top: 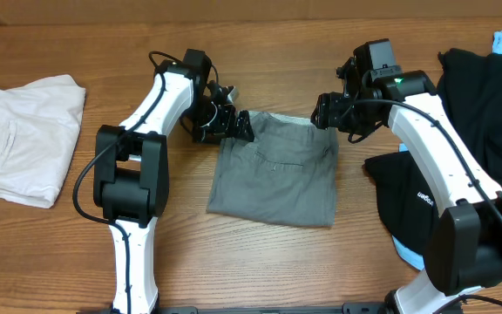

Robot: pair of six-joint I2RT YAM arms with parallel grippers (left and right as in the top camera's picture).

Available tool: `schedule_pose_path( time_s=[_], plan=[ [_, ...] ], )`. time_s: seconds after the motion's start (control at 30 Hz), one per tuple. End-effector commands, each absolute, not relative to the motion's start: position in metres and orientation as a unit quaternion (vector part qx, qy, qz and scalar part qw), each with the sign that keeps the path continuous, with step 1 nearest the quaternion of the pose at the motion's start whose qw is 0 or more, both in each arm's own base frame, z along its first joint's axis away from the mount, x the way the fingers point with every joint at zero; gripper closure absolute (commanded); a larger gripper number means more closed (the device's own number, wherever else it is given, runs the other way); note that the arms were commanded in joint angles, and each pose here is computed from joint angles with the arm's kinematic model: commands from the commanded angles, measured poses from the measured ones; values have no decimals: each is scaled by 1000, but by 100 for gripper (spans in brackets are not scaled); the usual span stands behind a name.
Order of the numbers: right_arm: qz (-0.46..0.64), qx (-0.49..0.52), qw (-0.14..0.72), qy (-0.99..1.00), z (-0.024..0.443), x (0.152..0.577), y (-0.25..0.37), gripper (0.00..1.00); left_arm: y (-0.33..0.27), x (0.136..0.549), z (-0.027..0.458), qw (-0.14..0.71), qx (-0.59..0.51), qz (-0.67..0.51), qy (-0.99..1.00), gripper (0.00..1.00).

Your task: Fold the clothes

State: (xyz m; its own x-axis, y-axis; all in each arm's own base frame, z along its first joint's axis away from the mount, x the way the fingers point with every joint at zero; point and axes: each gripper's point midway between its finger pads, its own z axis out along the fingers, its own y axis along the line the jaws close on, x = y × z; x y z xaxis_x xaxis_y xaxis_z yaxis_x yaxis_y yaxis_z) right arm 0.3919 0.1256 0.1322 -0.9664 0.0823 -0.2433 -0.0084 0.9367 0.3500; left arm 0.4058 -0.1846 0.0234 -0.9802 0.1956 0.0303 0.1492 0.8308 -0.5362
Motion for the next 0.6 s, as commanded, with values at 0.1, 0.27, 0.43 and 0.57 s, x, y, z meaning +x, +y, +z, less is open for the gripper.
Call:
schedule_pose_path(
  time_s=[0.1,0.27,0.43,0.57],
  plan=[
    [175,14,140,974,140,395,127,29,-197,394,0,70,-114,288,-948,26],
    [174,14,141,975,140,395,126,29,-191,398,0,65,-108,287,-950,96],
    [125,26,145,981,135,396,109,29,-170,409,10,41,-100,247,-963,96],
    [88,33,145,985,132,395,96,29,-138,431,51,-30,-78,183,-979,96]
  ],
)
